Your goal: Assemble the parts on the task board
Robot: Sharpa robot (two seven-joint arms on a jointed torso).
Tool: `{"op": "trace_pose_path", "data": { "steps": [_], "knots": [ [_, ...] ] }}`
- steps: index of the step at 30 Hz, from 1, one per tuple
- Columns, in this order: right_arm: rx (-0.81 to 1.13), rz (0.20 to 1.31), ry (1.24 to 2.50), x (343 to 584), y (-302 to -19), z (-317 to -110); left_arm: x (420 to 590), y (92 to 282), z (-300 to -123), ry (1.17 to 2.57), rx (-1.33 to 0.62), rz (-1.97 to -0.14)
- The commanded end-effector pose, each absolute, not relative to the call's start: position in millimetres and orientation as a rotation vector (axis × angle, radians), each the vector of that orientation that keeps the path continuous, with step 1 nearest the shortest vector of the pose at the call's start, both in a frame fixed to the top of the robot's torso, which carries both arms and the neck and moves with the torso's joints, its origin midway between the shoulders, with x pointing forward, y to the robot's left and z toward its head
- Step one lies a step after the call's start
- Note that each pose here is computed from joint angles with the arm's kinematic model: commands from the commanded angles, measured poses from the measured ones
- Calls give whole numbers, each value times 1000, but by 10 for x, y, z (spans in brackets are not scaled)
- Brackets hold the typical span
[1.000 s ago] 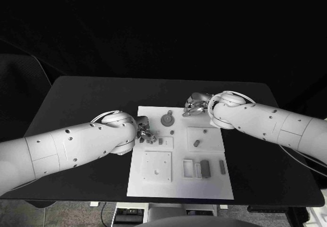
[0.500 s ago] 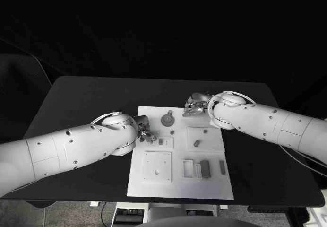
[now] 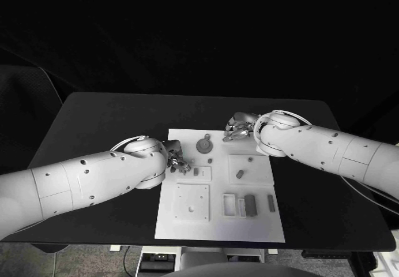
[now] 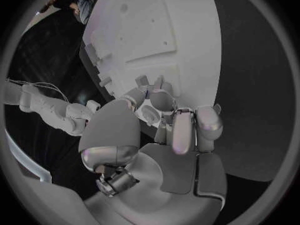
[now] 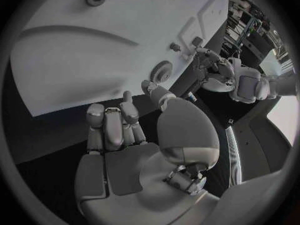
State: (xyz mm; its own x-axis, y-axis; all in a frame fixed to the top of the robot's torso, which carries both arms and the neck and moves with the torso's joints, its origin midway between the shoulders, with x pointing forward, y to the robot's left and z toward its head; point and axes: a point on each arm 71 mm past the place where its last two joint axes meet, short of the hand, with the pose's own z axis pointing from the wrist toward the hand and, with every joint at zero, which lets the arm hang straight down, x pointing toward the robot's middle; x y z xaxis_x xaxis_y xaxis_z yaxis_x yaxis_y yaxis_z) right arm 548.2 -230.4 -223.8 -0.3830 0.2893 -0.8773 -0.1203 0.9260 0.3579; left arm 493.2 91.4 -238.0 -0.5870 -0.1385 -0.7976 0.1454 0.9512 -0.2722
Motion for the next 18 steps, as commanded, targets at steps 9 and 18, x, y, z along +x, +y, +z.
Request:
{"op": "trace_pose_path", "data": {
  "steps": [9,18],
  "knots": [
    [110,445,1925,5474,-2291,-2243,4914,901,-2446,2200,20,-371],
    [111,444,1926,5473,-2297,-2243,4895,884,-2473,2210,29,-373]
  ]
}}
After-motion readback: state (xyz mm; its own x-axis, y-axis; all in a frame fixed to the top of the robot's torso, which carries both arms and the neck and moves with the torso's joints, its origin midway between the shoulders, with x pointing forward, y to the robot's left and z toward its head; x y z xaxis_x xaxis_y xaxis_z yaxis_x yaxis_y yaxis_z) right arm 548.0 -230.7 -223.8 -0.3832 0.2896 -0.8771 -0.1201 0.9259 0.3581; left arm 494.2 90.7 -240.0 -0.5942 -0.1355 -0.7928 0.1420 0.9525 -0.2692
